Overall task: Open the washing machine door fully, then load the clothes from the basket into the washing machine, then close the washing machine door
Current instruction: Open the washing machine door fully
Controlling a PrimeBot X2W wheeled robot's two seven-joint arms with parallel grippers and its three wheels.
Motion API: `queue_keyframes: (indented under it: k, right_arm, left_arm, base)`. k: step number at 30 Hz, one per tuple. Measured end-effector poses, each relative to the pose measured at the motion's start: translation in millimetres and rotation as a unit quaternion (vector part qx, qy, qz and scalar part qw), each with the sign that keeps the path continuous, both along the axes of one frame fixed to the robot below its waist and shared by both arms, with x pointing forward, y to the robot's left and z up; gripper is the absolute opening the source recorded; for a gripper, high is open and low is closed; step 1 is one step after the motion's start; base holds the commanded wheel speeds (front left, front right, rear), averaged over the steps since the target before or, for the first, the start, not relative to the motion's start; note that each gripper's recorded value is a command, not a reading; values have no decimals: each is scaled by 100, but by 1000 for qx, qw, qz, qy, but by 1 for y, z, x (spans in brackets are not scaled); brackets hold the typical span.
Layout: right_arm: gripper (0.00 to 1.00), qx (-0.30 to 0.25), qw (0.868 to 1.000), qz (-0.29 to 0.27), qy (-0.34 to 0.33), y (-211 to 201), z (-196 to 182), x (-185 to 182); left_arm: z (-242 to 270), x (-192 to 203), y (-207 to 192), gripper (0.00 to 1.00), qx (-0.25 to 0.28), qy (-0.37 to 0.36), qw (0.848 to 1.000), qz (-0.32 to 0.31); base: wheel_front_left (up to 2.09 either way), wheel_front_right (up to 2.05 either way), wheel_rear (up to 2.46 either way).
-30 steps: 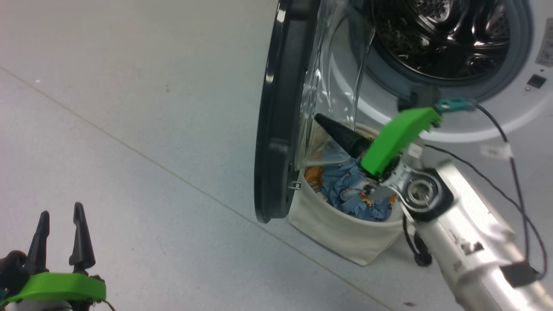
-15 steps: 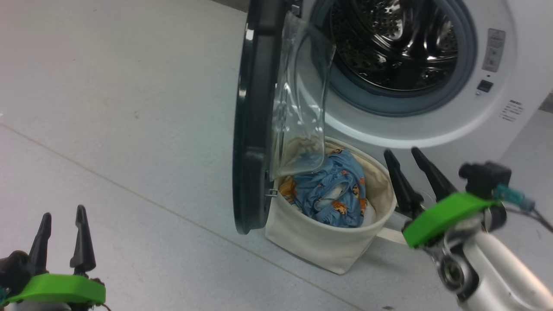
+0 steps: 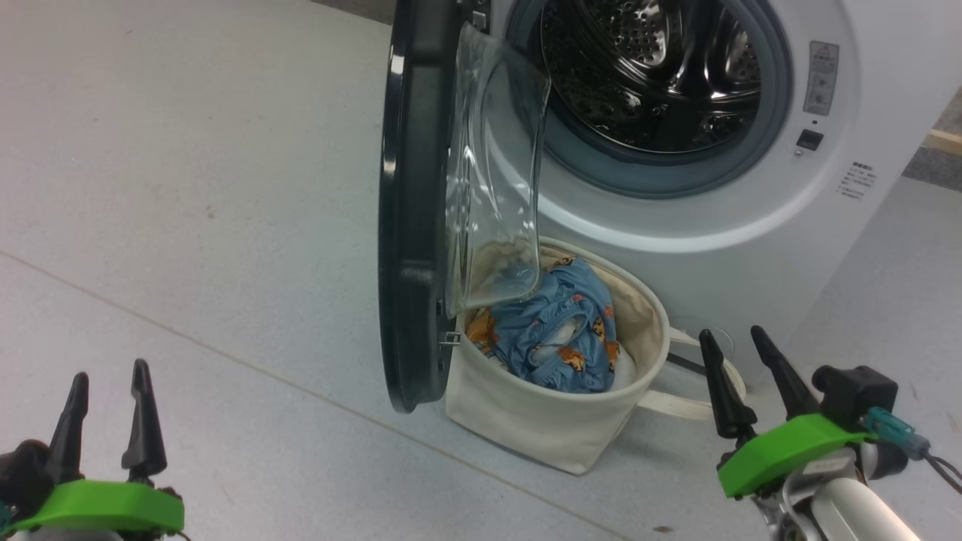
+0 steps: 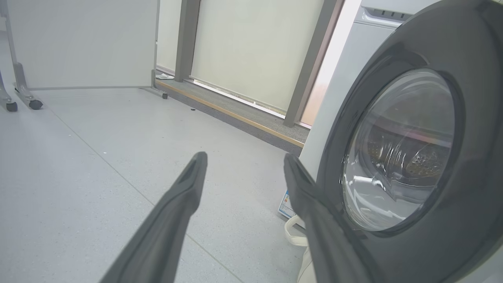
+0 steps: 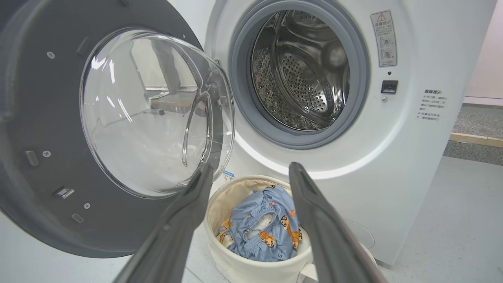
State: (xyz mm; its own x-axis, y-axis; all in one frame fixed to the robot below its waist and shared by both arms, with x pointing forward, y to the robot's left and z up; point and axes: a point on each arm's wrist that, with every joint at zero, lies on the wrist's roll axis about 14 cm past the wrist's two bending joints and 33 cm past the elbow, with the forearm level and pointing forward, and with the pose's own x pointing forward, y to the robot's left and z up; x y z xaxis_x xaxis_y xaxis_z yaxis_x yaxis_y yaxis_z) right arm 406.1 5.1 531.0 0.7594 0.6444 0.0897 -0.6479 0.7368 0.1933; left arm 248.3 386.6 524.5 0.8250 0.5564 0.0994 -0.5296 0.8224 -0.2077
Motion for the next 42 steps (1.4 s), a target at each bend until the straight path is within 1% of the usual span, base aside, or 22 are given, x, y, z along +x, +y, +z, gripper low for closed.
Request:
queue_keyframes:
  k: [8, 14, 32, 41, 42]
  right_arm:
    - [100, 0, 1000, -9, -9, -4, 4, 2]
    - [100, 4, 1000, -12, -2, -3, -1, -3]
    - [100, 5, 1000, -16, 0, -6, -2, -3]
    - [100, 6, 1000, -27, 2, -14, -3, -4]
    - [100, 7, 1000, -29, 2, -15, -3, -4]
  left_arm:
    - [1, 0, 0, 100, 1, -2, 1000, 0]
    - [1, 0, 0, 100, 3, -1, 1000, 1]
    - [0, 6, -4, 100, 8, 7, 1000, -7]
    - [3, 18, -11, 100, 15, 3, 1000, -24]
    - [5, 20, -13, 69, 17, 1, 999, -28]
  base:
    - [0, 0, 0]
    - [0, 0, 0]
    - [0, 0, 0]
    - [0, 0, 0]
    - [0, 0, 0]
